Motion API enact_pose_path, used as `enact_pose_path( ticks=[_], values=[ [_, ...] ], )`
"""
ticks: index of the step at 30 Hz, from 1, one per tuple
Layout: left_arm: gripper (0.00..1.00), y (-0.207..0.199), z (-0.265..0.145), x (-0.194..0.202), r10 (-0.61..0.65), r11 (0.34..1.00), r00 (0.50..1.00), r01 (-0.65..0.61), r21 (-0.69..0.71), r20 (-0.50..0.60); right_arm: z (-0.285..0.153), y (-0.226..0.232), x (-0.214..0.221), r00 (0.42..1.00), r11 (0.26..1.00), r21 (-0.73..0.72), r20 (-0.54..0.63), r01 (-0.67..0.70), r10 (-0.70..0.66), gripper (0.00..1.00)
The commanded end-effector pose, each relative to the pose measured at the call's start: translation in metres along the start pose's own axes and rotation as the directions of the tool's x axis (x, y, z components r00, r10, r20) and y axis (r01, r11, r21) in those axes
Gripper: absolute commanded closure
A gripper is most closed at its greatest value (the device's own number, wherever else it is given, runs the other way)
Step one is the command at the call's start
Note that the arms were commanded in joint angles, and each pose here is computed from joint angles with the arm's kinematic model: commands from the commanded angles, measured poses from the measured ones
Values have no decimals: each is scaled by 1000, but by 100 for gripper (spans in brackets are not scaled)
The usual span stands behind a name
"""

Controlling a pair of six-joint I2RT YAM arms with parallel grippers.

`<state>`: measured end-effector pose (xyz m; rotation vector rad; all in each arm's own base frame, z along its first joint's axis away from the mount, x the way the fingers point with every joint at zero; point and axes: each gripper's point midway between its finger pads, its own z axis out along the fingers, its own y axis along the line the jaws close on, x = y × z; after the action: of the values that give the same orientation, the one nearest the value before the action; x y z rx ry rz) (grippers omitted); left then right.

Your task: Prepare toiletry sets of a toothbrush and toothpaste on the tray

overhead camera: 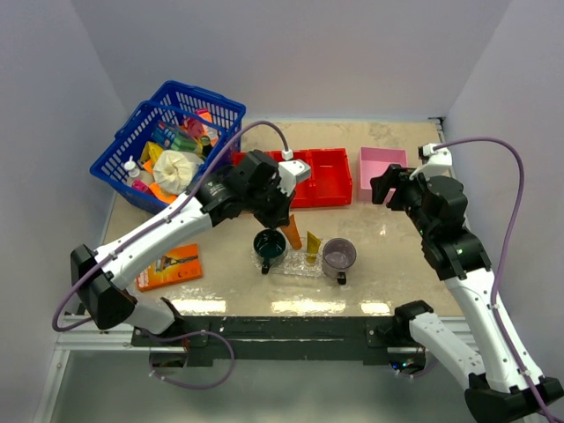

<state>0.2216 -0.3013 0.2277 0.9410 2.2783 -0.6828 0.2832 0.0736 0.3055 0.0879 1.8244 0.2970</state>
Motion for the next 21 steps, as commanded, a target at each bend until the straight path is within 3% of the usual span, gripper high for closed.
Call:
enact_pose_path(
  ticks=[1,21],
  values=[
    [100,-3,1,-13,25,999,999,-26,19,43,-2,-4,-10,999,1000,17,46,10,-11,26],
    [100,-2,8,-12,45,999,999,-45,22,21,0,-5,-7,999,1000,20,41,13,-14,26]
  ],
)
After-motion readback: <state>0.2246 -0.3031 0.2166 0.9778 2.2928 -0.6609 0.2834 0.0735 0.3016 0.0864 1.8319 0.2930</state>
